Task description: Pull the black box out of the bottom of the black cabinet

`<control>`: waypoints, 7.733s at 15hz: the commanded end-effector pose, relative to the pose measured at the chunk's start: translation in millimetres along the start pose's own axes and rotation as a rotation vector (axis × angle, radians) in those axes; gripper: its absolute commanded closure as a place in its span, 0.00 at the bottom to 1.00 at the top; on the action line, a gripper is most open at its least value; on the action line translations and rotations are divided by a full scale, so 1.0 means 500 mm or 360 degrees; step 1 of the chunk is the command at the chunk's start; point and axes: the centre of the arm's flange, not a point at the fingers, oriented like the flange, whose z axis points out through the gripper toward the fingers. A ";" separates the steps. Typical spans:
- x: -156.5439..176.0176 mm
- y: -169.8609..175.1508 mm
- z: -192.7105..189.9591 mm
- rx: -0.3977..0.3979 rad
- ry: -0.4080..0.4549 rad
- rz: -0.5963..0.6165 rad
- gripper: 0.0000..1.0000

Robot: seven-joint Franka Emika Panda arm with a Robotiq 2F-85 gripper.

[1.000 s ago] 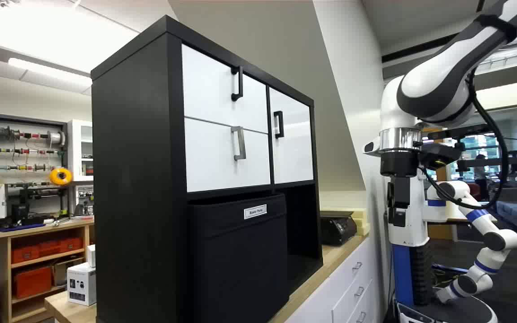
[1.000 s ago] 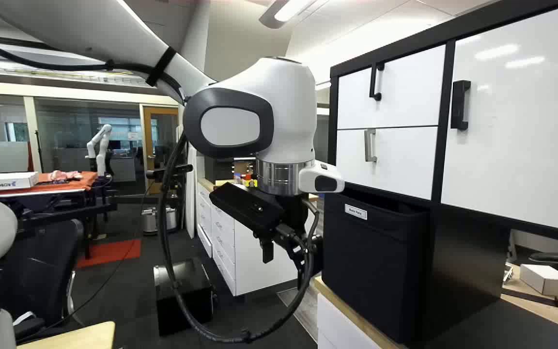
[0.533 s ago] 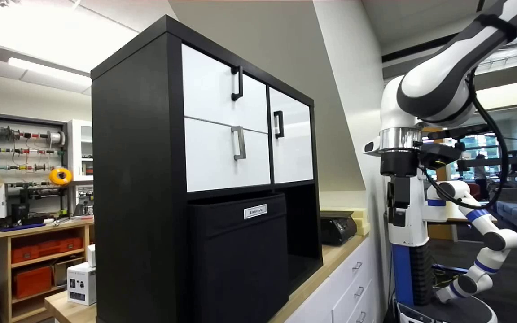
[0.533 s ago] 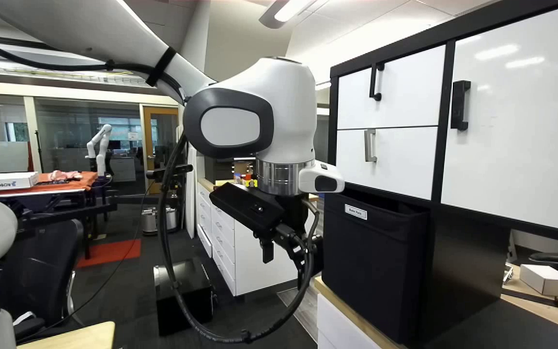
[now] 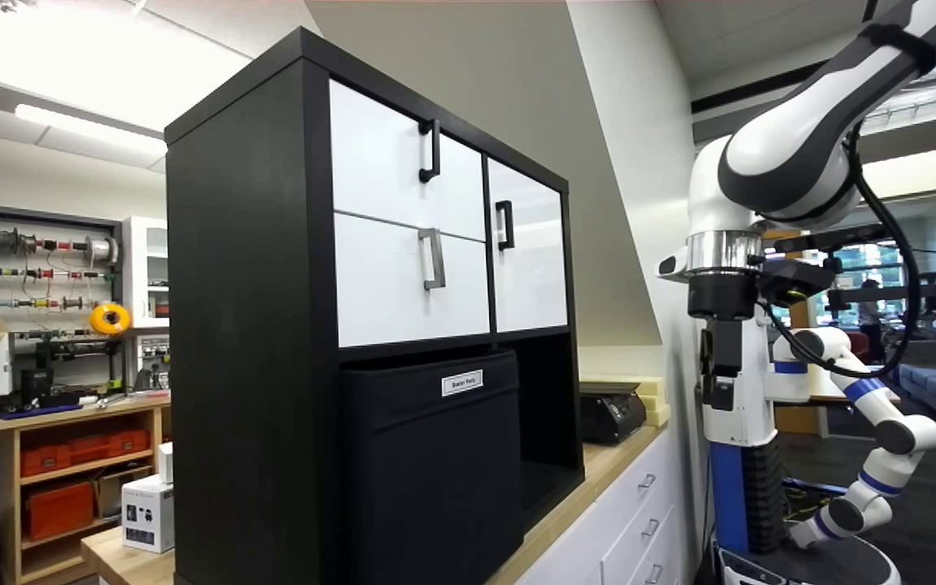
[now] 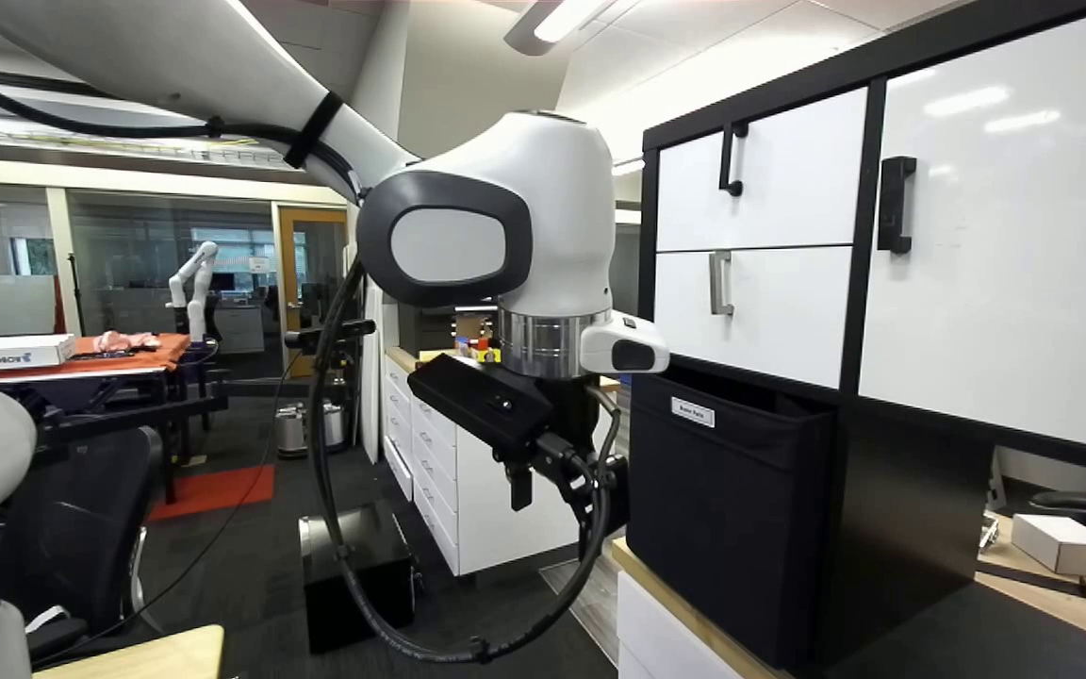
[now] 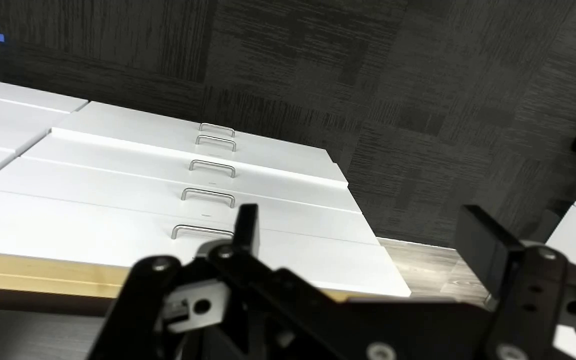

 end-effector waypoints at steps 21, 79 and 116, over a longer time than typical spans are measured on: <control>0.235 -0.127 -0.001 -0.0216 0.0211 -0.0488 0.00; 0.394 -0.089 0.079 -0.0710 0.0415 -0.1657 0.96; 0.180 -0.148 0.074 -0.0607 0.0370 -0.1578 0.96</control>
